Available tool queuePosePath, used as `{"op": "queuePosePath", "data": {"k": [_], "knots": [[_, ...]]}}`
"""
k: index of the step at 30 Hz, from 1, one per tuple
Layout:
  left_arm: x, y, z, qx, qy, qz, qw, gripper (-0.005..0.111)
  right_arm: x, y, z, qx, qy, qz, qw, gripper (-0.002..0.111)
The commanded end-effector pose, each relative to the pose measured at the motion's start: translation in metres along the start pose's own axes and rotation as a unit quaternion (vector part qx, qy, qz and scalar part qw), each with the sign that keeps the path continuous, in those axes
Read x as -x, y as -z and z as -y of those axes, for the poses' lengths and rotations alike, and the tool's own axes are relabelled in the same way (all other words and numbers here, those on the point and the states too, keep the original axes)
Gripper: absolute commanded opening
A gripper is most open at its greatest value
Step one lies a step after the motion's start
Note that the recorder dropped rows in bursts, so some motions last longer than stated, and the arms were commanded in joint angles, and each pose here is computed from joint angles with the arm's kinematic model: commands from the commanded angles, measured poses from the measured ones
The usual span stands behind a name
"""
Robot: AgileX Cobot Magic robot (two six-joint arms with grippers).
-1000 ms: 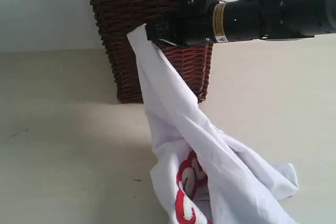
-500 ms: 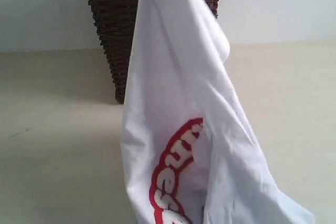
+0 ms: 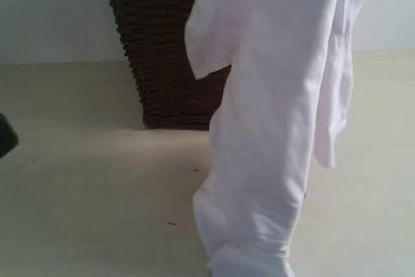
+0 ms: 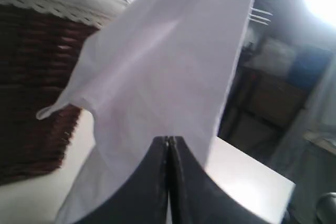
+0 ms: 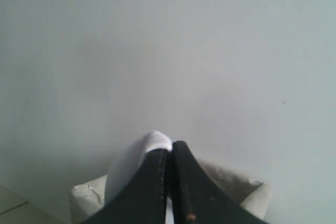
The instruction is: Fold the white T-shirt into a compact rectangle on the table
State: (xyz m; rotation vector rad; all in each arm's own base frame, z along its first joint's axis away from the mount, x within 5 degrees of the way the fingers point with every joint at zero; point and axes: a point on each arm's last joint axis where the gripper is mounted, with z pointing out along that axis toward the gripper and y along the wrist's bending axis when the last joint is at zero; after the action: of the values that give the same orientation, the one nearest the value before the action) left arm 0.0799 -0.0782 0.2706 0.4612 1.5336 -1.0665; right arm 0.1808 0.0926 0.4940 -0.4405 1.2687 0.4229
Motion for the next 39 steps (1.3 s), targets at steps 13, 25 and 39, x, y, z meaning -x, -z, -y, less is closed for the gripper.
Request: {"op": "queuePosePath", "data": {"k": [13, 25, 39], "knots": [[-0.026, -0.06, -0.017, -0.094, -0.005, -0.096, 0.991, 0.0, 0.029, 0.034, 0.007, -0.07, 0.038, 0.058, 0.995, 0.0], [-0.074, -0.119, 0.022, -0.088, -0.096, -0.296, 0.946, 0.042, 0.03, 0.046, 0.027, -0.192, 0.068, 0.039, 0.978, 0.0], [-0.155, -0.196, 0.048, -0.095, -0.101, -0.423, 0.895, 0.059, -0.009, 0.041, 0.05, -0.281, 0.164, -0.173, 0.929, 0.0]]}}
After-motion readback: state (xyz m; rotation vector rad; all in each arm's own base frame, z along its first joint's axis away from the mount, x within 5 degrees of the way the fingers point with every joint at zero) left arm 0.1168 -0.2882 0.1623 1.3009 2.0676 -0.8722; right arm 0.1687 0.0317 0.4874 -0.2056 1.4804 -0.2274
